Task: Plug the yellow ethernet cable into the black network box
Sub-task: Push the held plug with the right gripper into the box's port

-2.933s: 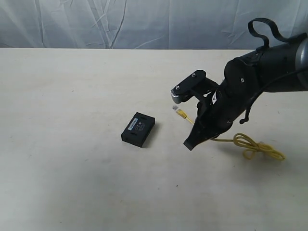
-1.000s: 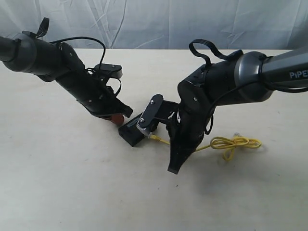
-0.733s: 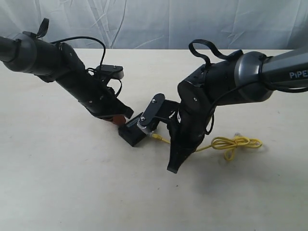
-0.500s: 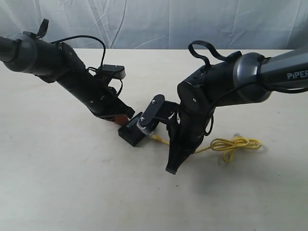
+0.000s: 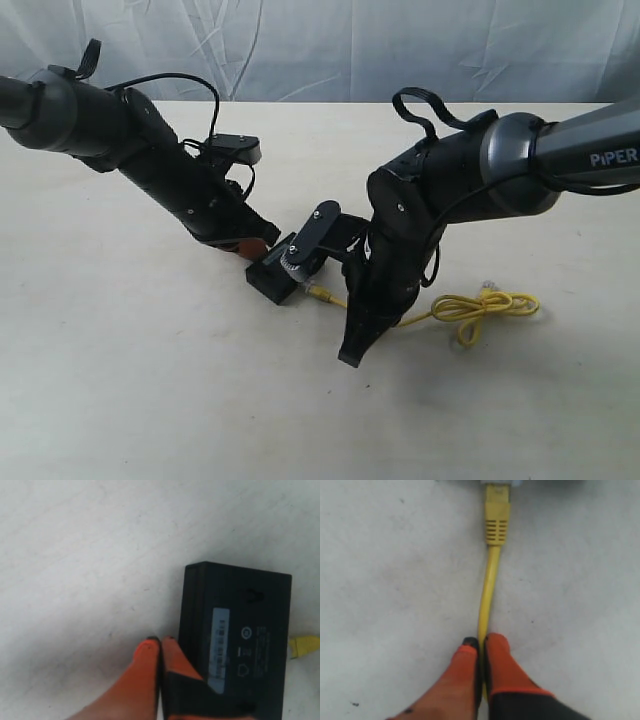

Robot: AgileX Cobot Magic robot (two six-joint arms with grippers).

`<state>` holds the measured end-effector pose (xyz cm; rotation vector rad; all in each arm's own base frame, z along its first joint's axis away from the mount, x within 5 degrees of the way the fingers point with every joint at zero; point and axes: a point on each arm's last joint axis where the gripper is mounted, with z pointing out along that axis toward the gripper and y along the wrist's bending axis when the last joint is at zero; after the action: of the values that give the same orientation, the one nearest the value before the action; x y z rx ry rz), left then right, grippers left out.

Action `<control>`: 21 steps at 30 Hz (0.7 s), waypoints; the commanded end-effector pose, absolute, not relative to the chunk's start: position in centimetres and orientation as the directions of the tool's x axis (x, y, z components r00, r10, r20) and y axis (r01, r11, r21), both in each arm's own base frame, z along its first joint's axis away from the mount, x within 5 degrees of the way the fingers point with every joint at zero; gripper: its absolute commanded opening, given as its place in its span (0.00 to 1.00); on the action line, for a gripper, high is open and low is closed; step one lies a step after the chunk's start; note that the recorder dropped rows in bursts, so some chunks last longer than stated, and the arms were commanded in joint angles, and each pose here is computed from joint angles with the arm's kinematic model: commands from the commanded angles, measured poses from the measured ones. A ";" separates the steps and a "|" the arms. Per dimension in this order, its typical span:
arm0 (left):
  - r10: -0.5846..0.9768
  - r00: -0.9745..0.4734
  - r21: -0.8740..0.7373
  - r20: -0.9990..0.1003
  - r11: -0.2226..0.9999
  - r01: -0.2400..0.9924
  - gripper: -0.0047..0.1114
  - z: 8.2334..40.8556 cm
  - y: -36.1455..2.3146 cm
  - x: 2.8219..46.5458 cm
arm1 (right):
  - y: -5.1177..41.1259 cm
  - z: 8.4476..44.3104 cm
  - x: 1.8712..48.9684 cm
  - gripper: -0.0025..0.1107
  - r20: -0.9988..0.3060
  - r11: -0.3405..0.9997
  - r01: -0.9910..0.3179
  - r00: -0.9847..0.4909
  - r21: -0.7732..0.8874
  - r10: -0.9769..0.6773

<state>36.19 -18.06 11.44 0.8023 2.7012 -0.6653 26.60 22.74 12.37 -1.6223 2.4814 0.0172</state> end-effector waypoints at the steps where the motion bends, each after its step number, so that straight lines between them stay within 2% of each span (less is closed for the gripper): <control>1: 0.458 -0.816 -0.356 -0.353 0.741 0.570 0.04 11.4 -18.2 36.1 | 22.8 12.8 26.9 0.02 -0.165 0.389 -0.914 -0.369 -0.111 -0.915; 21: 0.459 -0.816 -0.357 -0.352 0.740 0.570 0.04 11.4 -18.2 36.1 | 22.8 12.9 27.2 0.02 -0.179 0.406 -0.902 -0.379 -0.146 -0.908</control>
<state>36.19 -18.06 11.44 0.8023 2.7012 -0.6653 27.02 22.58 12.43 -1.6161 2.4493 -0.0429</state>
